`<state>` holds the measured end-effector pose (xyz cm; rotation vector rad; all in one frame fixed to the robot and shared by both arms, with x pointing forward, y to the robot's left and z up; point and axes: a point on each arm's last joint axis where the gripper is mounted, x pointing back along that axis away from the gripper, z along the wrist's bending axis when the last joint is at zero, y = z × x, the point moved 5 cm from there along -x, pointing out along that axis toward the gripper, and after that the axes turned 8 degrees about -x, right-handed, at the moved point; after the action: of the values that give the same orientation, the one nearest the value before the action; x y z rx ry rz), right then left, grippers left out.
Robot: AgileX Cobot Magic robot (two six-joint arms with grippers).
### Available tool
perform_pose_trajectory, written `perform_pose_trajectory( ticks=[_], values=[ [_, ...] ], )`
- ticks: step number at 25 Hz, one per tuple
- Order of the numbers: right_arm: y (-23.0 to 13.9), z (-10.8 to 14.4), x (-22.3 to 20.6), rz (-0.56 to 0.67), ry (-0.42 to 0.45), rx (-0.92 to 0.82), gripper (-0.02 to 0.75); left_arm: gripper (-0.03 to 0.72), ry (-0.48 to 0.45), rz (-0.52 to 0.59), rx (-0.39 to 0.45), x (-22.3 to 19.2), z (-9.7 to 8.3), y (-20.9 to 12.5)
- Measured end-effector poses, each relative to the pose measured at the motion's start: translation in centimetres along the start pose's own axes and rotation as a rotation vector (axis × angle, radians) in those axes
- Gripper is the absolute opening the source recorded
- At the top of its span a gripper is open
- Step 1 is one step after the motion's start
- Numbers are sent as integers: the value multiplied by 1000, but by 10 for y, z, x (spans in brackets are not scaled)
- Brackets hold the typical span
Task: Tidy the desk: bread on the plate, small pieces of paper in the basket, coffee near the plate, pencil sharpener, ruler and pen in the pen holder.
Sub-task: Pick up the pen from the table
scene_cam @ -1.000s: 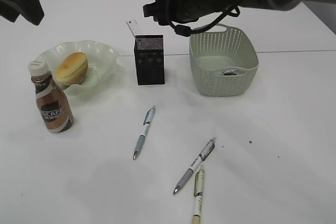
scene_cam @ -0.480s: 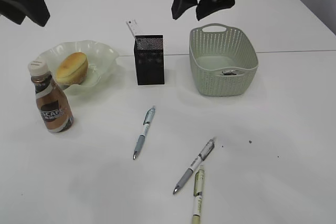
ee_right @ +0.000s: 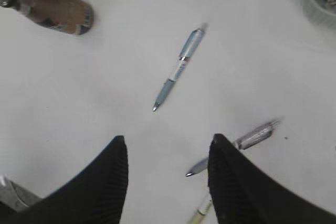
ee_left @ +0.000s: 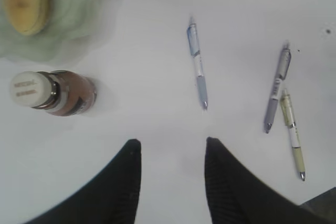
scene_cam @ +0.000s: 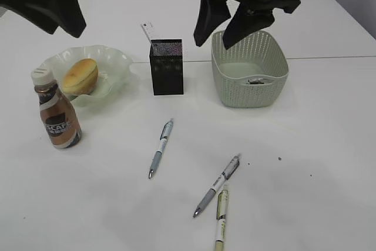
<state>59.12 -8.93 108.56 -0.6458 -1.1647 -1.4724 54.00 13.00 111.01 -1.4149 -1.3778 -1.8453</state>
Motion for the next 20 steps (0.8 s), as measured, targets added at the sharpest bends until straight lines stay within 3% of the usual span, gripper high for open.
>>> perform_pose_trajectory(
  ticks=[11,20],
  values=[
    [-8,15,21,-31,41,13,363,304,-37,12,-78,-4,-26,-1],
    [-33,-15,100,-232,-182,128,363,304,-57,91,-133,-35,-43,-2]
  ],
)
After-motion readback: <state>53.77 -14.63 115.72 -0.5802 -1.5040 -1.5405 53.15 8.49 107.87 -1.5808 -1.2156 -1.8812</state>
